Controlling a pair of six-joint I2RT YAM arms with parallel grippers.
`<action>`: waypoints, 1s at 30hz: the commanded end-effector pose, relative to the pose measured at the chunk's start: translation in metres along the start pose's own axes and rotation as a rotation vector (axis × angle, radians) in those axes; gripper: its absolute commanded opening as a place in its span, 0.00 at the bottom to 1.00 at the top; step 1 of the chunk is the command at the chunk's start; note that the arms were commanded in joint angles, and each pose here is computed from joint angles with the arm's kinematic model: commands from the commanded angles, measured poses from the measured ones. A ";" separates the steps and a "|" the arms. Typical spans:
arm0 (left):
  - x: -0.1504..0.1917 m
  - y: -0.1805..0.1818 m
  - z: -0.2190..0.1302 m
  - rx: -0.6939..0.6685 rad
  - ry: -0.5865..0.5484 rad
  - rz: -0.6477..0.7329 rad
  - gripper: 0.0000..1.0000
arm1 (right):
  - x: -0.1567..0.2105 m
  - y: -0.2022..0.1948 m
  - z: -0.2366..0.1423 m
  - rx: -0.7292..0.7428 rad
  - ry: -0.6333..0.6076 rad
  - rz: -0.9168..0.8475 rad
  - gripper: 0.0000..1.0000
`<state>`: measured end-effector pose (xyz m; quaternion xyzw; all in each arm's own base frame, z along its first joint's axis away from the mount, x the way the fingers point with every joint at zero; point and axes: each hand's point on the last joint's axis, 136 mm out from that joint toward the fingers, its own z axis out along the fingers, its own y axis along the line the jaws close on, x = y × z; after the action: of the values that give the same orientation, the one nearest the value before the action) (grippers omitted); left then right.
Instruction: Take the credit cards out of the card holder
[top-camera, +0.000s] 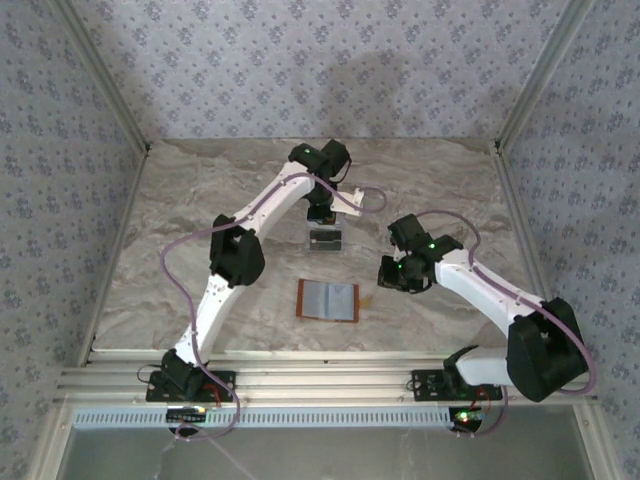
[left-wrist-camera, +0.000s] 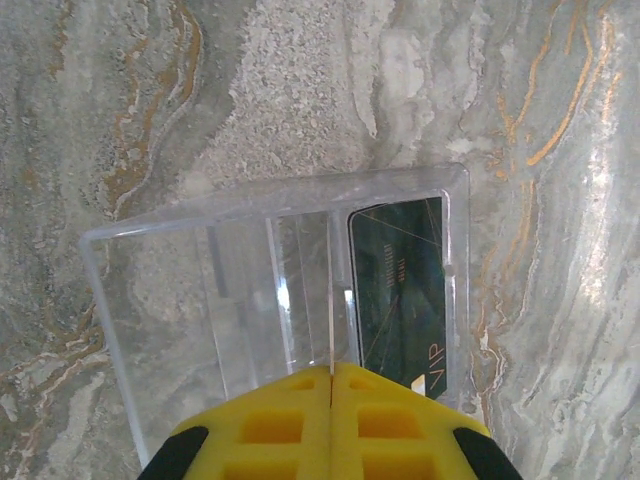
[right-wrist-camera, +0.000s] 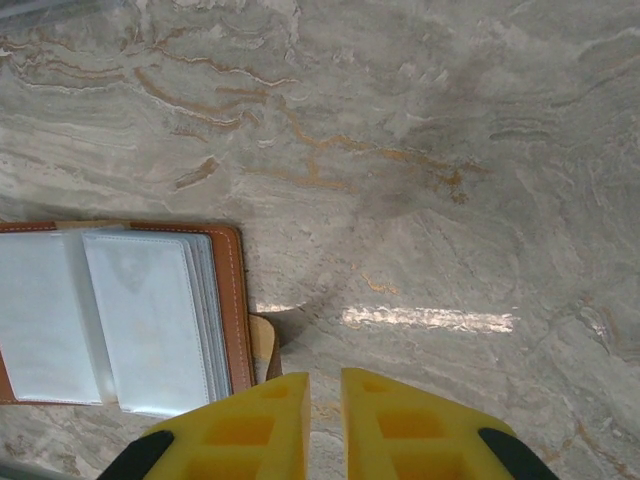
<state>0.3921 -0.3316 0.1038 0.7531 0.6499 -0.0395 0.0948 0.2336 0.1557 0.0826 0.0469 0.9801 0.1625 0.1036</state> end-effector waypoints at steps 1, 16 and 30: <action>0.001 -0.017 -0.002 0.066 0.020 0.017 0.00 | -0.001 0.000 0.004 -0.005 0.009 -0.015 0.18; -0.005 -0.030 0.005 0.097 0.054 0.044 0.06 | -0.003 0.005 0.006 -0.014 0.017 -0.021 0.18; -0.013 0.009 0.002 -0.087 0.057 0.049 0.32 | -0.002 0.005 0.003 -0.014 0.012 -0.018 0.18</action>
<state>0.3904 -0.3387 0.0960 0.7650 0.6385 0.0000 0.0843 0.2379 0.1593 0.0758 0.0430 0.9805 0.1637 0.0997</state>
